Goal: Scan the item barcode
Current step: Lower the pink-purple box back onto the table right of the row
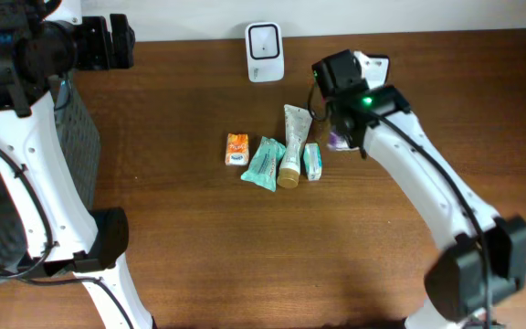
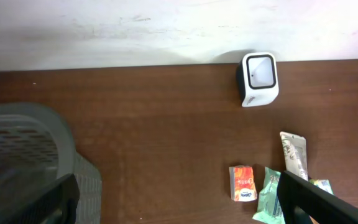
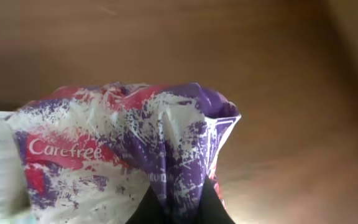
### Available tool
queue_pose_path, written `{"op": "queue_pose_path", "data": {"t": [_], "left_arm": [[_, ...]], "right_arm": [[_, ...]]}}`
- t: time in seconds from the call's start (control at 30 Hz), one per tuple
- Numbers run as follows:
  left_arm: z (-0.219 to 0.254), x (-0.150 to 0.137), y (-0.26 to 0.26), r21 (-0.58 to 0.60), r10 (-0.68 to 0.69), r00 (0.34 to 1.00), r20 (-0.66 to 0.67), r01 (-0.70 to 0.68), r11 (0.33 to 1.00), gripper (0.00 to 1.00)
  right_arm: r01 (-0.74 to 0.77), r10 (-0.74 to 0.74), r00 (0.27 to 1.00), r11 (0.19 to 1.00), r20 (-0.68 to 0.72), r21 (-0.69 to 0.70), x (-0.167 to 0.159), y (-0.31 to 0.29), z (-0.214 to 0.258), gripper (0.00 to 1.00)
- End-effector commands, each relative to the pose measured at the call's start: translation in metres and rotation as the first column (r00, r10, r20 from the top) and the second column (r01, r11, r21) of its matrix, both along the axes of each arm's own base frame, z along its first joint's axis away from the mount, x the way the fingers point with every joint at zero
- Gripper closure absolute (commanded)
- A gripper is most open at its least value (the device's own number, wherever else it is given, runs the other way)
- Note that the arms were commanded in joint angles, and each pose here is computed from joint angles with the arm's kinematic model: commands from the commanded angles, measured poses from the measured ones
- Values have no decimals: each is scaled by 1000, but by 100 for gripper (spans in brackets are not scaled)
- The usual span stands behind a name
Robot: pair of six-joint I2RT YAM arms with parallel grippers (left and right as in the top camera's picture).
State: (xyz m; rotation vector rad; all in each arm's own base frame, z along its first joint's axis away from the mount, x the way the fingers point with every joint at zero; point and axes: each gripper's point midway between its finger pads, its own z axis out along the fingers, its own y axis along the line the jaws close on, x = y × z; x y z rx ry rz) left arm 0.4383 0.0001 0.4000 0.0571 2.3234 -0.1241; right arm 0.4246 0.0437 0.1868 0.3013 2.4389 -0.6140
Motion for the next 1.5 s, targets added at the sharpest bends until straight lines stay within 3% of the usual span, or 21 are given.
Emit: {"op": "queue_pose_path", "data": {"t": [0.0,0.1,0.17,0.3,0.43,0.5,0.57,0.7,0.87,1.13,1.17,1.2,1.23,1.4,1.47], "left_arm": [[2,-1,-1,-11,0,1000,3,0,1000,1],[2,-1,-1,-11,0,1000,3,0,1000,1],[2,-1,-1,-11,-1,1000,3,1,1000,1],[2,-1,-1,-11,0,1000,3,0,1000,1],[2,-1,-1,-11,-1,1000,3,1,1000,1],[2,-1,-1,-11,0,1000,3,0,1000,1],[2,-1,-1,-11,0,1000,3,0,1000,1],[2,-1,-1,-11,0,1000,3,0,1000,1],[2,-1,-1,-11,-1,1000,3,1,1000,1],[2,-1,-1,-11,-1,1000,3,1,1000,1],[2,-1,-1,-11,0,1000,3,0,1000,1],[2,-1,-1,-11,0,1000,3,0,1000,1],[2,-1,-1,-11,-1,1000,3,1,1000,1],[2,-1,-1,-11,0,1000,3,0,1000,1],[2,-1,-1,-11,-1,1000,3,1,1000,1]], "right_arm": [[117,-134,990,958,-48,-262,-2,-53,-12,96],[114,-164,975,948,-149,-296,-4,-65,-44,91],[93,-145,968,965,-206,-244,-3,-56,-68,78],[22,-1,951,998,-310,66,1,-7,-118,54],[-108,185,946,954,-265,281,18,54,-102,51],[-181,247,941,945,-230,272,29,66,-78,41],[-207,255,945,951,-205,228,38,59,-63,36],[-111,124,957,992,-261,65,34,2,-79,36],[-17,16,952,1000,-306,0,21,-48,-125,37],[-54,33,952,997,-304,-61,7,-63,-173,43],[-53,31,950,997,-311,-61,5,-65,-175,47],[-48,27,947,997,-319,-60,3,-67,-177,64],[-52,28,941,997,-337,-62,0,-70,-177,93],[-68,56,920,998,-389,-16,-2,-62,-152,96],[-84,112,933,992,-343,97,13,-43,-117,96]]}}
